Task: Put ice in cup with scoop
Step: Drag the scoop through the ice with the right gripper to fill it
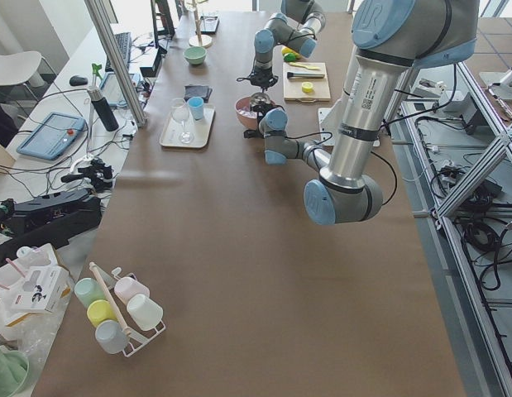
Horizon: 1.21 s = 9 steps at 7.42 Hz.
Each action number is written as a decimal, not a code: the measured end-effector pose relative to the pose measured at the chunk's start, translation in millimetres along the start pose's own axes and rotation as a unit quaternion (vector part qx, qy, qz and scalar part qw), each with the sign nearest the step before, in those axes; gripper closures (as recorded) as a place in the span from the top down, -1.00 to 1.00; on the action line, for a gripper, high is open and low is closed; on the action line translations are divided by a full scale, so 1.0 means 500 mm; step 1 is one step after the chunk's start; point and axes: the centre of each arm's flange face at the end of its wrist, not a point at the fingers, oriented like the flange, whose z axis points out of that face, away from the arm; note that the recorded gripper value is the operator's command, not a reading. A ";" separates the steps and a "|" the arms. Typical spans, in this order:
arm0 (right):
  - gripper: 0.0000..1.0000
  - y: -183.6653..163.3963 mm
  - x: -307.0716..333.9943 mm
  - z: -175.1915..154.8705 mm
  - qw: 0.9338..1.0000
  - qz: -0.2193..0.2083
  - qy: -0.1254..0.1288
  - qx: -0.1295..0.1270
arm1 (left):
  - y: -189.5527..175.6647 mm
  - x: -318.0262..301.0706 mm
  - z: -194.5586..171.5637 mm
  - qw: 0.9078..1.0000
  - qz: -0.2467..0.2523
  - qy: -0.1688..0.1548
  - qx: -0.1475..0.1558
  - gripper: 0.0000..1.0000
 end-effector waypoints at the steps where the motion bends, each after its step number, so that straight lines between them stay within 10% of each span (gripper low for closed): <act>1: -1.00 0.003 -0.001 0.002 1.000 -0.001 0.001 0.004 | 0.000 0.000 0.000 1.000 0.000 0.000 0.000 0.97; 9: -1.00 0.025 -0.029 -0.028 0.998 -0.022 -0.024 0.060 | -0.001 0.000 -0.002 1.000 0.003 0.000 0.004 0.97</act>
